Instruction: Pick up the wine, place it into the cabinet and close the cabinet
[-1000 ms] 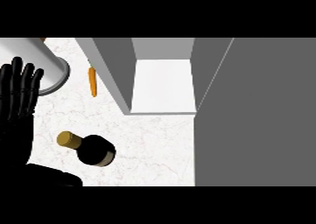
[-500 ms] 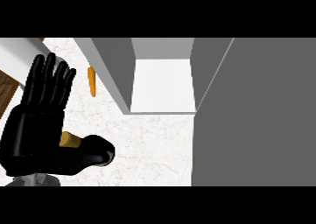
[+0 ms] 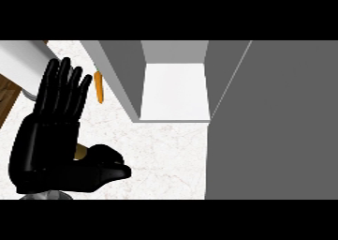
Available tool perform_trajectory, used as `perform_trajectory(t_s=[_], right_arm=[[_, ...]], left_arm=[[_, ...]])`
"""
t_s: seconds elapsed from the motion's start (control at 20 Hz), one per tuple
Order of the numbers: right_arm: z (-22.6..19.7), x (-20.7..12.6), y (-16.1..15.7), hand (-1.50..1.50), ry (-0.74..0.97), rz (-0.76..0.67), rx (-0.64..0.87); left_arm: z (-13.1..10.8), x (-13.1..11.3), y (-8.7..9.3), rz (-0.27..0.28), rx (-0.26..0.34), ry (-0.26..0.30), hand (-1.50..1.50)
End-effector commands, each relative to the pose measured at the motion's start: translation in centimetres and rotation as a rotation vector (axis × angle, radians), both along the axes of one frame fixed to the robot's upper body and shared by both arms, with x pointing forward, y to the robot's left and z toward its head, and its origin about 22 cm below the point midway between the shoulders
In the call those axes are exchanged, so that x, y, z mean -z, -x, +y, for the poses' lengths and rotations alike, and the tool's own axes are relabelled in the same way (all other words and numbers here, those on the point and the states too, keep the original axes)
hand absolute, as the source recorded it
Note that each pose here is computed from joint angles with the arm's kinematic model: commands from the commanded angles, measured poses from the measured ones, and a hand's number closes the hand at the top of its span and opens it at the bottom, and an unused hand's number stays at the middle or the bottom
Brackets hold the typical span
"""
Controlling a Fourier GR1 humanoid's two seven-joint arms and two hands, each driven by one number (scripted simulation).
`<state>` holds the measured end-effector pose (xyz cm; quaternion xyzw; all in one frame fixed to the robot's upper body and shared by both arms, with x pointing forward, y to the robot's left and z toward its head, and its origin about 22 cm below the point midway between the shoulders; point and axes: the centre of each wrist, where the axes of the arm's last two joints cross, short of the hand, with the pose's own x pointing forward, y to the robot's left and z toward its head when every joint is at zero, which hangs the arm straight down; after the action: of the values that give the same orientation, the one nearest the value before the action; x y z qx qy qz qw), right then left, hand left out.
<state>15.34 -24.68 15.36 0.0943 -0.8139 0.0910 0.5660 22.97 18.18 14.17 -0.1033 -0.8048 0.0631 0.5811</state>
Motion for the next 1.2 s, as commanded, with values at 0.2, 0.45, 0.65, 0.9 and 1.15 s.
perform_trajectory(t_s=[0.2,0.45,0.65,0.9,1.15], right_arm=[[0.5,-0.2,-0.5,-1.50,0.011,0.017,-0.010],[0.0,-1.1,0.3,-1.50,0.003,0.006,-0.007],[1.2,-0.5,0.0,-1.50,0.006,0.009,-0.003],[-0.1,-2.2,0.9,-1.50,-0.002,-0.004,-0.005],[-0.1,-2.0,-1.1,-1.50,0.000,0.002,-0.009]], left_arm=[[-0.1,-2.6,1.1,0.011,-0.006,0.003,-1.50],[0.9,-1.1,3.9,0.003,-0.011,-0.012,-1.50],[0.3,-1.1,3.0,0.032,-0.060,-0.023,-1.50],[1.8,2.0,3.7,0.069,-0.080,-0.039,-1.50],[2.6,1.1,3.6,0.069,-0.132,-0.049,-1.50]])
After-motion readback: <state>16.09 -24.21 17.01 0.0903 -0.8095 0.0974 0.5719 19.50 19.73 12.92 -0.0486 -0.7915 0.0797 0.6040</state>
